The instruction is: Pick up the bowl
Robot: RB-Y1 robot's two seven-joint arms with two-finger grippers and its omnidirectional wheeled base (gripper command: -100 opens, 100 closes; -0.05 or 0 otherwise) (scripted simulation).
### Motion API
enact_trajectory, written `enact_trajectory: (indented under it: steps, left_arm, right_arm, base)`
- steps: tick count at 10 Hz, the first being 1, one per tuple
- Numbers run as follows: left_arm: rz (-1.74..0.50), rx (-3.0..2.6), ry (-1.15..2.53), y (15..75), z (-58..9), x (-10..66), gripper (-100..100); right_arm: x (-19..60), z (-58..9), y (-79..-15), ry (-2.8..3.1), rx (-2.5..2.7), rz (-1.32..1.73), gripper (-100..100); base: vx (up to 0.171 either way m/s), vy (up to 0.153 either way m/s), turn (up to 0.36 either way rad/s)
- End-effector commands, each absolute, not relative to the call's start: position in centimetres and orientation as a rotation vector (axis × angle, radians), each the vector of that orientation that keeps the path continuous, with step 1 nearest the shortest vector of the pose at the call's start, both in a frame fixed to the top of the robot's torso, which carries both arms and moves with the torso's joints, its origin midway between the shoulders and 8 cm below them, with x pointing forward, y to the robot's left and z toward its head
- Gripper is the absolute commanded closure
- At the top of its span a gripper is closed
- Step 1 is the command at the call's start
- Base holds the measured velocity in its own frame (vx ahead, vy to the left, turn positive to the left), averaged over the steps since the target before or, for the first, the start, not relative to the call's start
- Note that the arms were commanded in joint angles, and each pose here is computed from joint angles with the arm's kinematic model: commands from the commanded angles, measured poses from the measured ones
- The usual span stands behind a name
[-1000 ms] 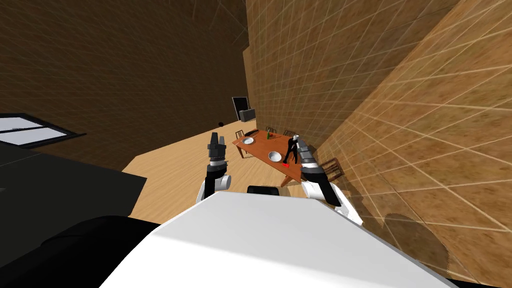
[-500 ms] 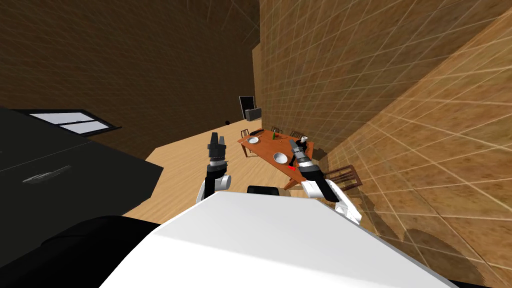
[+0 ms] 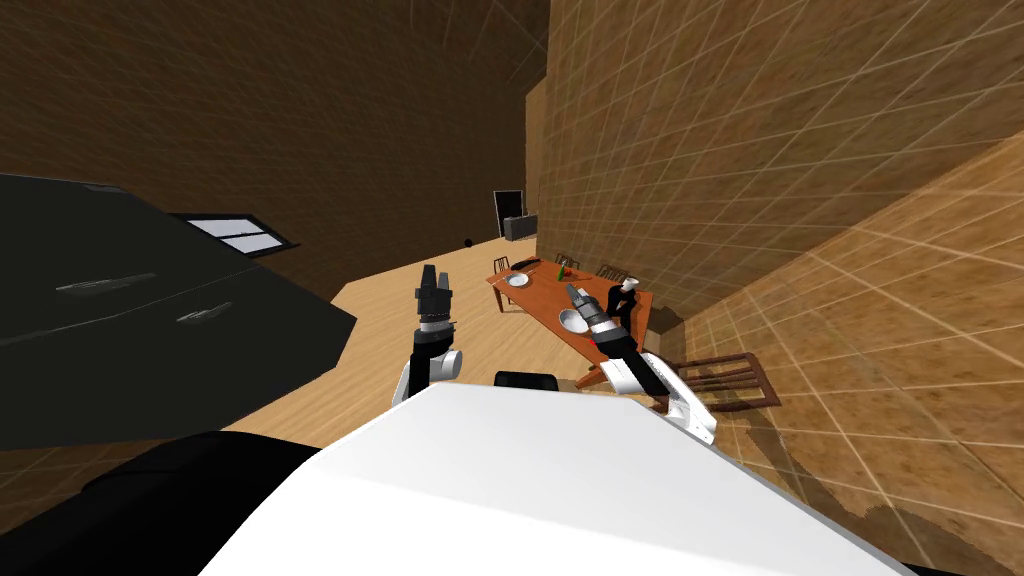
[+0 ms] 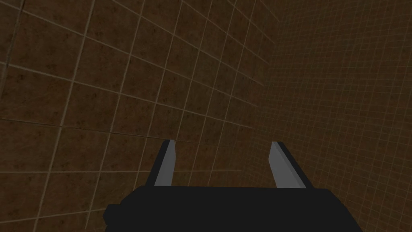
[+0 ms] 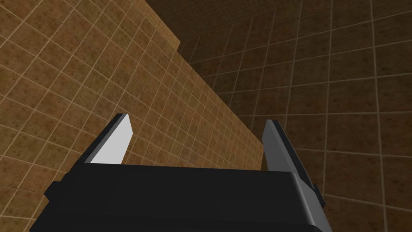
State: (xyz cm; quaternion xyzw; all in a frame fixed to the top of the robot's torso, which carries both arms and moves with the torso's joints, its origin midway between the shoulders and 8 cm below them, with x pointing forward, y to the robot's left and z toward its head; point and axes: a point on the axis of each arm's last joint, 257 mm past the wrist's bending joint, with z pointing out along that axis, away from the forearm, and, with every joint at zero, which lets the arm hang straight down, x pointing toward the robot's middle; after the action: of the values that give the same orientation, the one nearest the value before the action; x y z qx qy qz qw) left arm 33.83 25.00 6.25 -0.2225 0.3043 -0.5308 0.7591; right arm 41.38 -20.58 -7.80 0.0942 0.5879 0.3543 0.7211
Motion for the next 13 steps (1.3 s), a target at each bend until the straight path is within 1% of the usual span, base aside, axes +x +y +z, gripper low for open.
enact_trajectory:
  steps: [1,2,7,8,13]
  left_arm:
    - [-1.156,-0.485,0.663,25.0,6.3,33.8,0]
    - [-1.156,-0.485,0.663,25.0,6.3,33.8,0]
    - [-1.156,-0.485,0.663,25.0,6.3,33.8,0]
    - [-1.156,-0.485,0.663,25.0,6.3,33.8,0]
    - [-1.156,-0.485,0.663,25.0,6.3,33.8,0]
  right_arm:
    - [41.4,-8.3,-20.2,1.324,0.176,0.749,-100]
    - [41.7,-9.4,-19.6,1.369,0.131,0.709,-100]
    - [42.0,-11.9,-18.8,1.458,0.017,0.598,-100]
    - [42.1,-13.3,-18.6,1.504,-0.031,0.548,-100]
    - [42.0,-16.4,-18.8,1.595,-0.145,0.424,-100]
  base:
    - [0.009,0.028,0.113]
    - [0.010,0.034,0.270]
    - [0.018,0.023,0.156]
    - [0.021,0.021,0.240]
    - [0.025,0.006,0.146]
